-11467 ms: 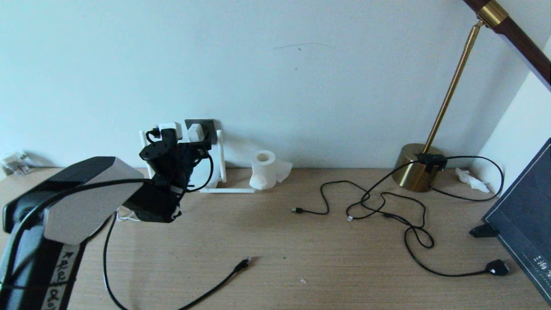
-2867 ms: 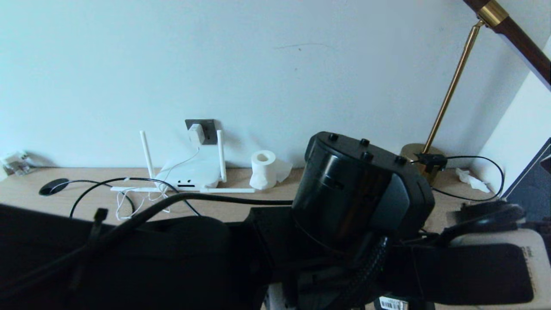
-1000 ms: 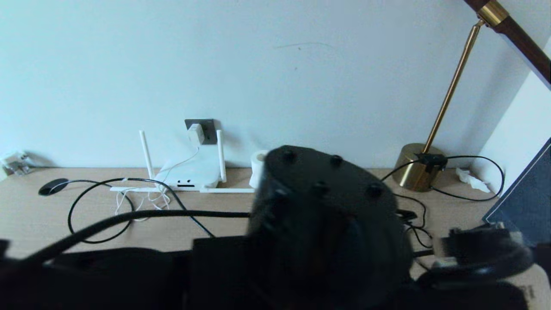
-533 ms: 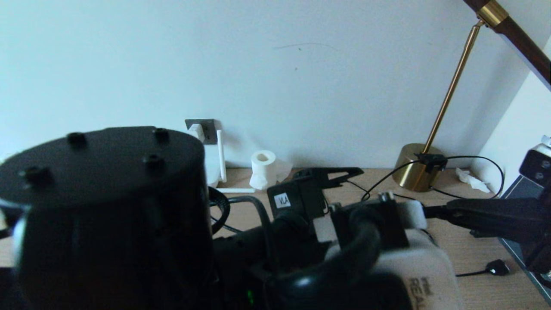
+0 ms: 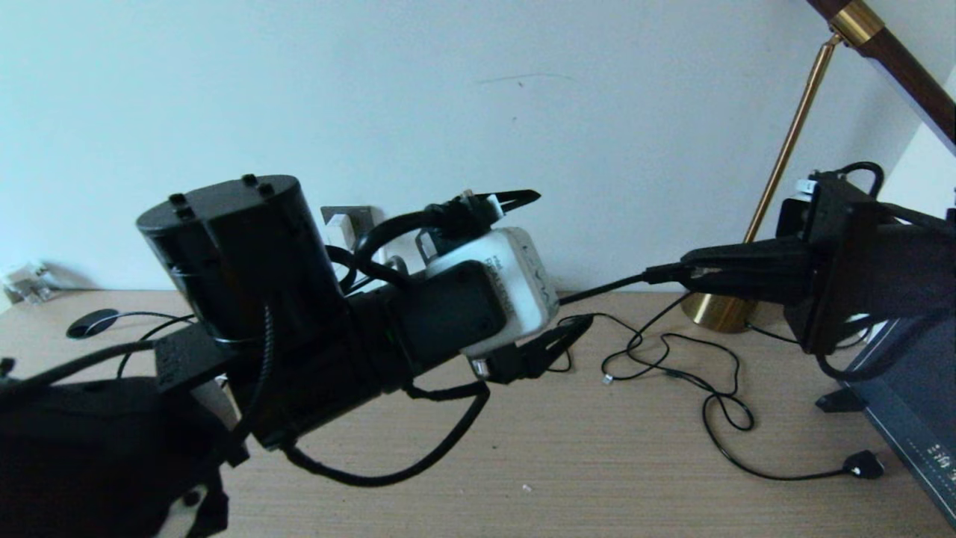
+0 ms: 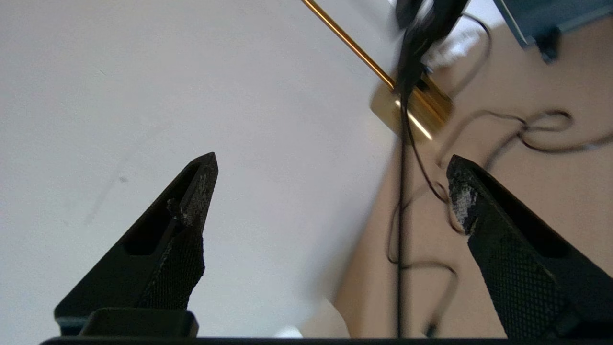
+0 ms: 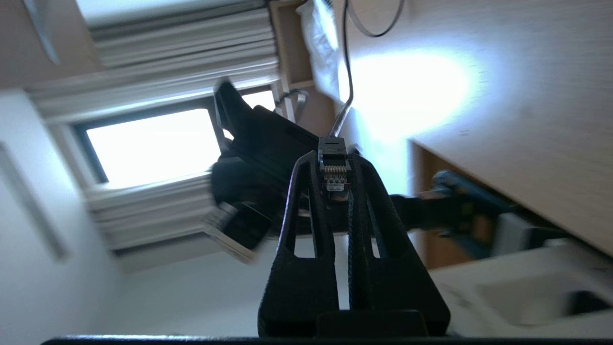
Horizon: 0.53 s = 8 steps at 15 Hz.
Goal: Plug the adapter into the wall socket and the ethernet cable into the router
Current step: Hand it to the other hand
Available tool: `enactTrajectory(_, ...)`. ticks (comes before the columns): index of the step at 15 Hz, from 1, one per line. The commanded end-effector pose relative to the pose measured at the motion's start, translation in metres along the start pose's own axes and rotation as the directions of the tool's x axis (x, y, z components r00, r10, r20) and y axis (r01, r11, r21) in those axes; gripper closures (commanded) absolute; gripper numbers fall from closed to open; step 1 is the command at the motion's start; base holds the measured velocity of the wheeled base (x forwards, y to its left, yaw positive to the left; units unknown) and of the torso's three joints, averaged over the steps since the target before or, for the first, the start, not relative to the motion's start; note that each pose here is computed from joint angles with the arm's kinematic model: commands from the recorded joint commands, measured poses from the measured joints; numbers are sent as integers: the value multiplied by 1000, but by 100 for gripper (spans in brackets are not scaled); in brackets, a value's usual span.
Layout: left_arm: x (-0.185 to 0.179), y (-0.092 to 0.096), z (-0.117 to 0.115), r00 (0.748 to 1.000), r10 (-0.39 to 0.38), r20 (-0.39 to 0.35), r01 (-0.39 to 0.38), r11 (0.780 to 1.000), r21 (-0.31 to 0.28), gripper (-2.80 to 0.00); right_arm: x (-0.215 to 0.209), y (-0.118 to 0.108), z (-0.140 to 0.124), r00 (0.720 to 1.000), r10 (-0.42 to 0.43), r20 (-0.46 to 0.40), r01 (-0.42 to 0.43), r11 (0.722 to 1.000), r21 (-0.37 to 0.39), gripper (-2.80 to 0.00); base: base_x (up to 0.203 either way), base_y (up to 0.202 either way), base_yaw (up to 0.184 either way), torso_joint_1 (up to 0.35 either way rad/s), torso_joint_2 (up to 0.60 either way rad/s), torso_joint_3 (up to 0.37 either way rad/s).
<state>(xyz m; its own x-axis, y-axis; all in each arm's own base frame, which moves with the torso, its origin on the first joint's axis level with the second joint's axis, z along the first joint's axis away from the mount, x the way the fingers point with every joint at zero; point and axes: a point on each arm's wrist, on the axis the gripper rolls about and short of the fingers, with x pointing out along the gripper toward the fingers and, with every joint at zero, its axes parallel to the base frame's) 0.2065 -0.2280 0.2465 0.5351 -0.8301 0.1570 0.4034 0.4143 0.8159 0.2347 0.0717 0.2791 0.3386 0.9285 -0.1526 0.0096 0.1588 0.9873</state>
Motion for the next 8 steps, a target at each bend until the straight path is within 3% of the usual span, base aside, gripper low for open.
enactTrajectory(1, 9, -3, -14, 1000, 0, 5, 0, 1000, 10, -280, 21, -4, 24, 1000, -12, -25, 14, 997, 79, 0, 0, 0, 0, 0, 0, 0)
enactTrajectory(4, 14, 5, -8, 994, 19, 108, -24, 999, 47, -280, 45, 2, 31, 997, -5, -81, 14, 994, 110, 0, 0, 0, 0, 0, 0, 0)
enactTrajectory(6, 12, 3, -7, 989, -14, 146, -4, 992, 123, -280, 53, 1, 36, 996, -8, -91, 18, 993, 118, 0, 0, 0, 0, 0, 0, 0)
enactTrajectory(8, 10, 4, -5, 986, -24, 167, 0, 990, 141, -280, 53, 7, 37, 996, -1, -91, 12, 992, 122, 0, 0, 0, 0, 0, 0, 0)
